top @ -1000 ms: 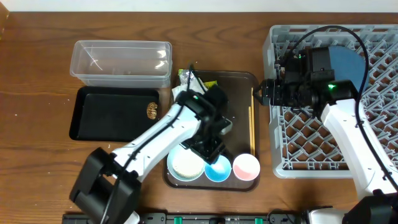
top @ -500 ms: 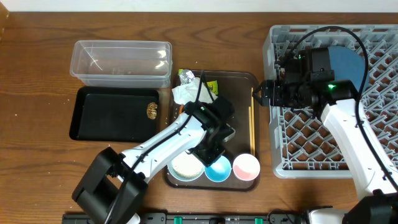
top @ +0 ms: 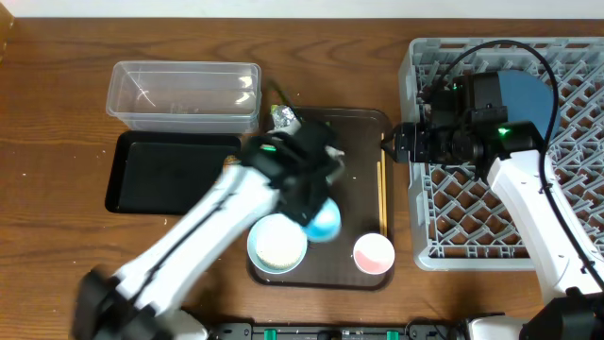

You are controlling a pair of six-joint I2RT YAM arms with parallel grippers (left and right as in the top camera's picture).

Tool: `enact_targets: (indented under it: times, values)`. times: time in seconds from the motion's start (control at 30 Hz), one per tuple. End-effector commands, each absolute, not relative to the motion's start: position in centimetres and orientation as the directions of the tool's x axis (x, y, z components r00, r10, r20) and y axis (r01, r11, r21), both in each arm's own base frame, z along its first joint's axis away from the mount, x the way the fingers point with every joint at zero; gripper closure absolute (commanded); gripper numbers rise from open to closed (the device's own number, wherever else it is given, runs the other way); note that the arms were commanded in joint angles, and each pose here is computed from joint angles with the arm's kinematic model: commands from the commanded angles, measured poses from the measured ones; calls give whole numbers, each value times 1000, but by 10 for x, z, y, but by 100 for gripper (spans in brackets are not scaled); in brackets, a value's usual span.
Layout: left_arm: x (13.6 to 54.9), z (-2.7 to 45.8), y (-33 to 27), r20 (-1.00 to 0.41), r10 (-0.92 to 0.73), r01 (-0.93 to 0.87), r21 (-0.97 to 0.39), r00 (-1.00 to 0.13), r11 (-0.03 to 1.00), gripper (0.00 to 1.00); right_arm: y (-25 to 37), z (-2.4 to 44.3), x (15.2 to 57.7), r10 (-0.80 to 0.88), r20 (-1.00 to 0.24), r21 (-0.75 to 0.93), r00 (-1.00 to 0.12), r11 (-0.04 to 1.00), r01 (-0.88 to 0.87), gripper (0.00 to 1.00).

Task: Sort waste into correct bins and load items into the dishwasher rack
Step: 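Grasp the light-blue cup with the left gripper and lift it, then pass the light-blue cup from the left gripper to the right gripper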

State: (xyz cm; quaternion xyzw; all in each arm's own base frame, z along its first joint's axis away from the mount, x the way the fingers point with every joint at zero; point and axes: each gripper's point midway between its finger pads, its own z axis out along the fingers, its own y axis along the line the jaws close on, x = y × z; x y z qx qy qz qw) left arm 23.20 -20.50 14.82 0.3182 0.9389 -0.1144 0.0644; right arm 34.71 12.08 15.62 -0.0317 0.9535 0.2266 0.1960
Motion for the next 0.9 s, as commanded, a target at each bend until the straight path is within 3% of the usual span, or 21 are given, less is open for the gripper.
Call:
enact_targets:
  times: [0.0,0.1,0.17,0.27,0.4,0.73,0.83,0.87]
  values:
    - [252,196,-191,-350,454,549,-255,-820,796,94,152,178,336,-109,-463,521,-880,769,-369,13]
    - [261,222,-185,-407,326,494,-432,-853,754,94,187,213,316,-204,-587,619,-783,509,-597,15]
    - [263,243,-186,-420,234,462,-597,-877,656,94,206,248,296,-205,-707,630,-677,253,-734,15]
    - [268,271,-181,-424,132,428,-746,-896,510,94,213,270,288,-168,-760,617,-628,119,-778,17]
    - [274,297,-174,-456,60,443,-813,-888,378,94,225,286,279,-154,-810,572,-566,7,-820,17]
    - [269,312,-181,-474,62,471,-836,-878,282,94,269,308,265,-171,-879,467,-445,-122,-876,18]
    - [269,312,-181,-475,62,472,-836,-878,282,94,281,312,258,-177,-890,446,-420,-153,-882,27]
    - [269,312,-181,-475,62,472,-836,-878,282,94,286,311,257,-182,-893,439,-412,-146,-887,35]
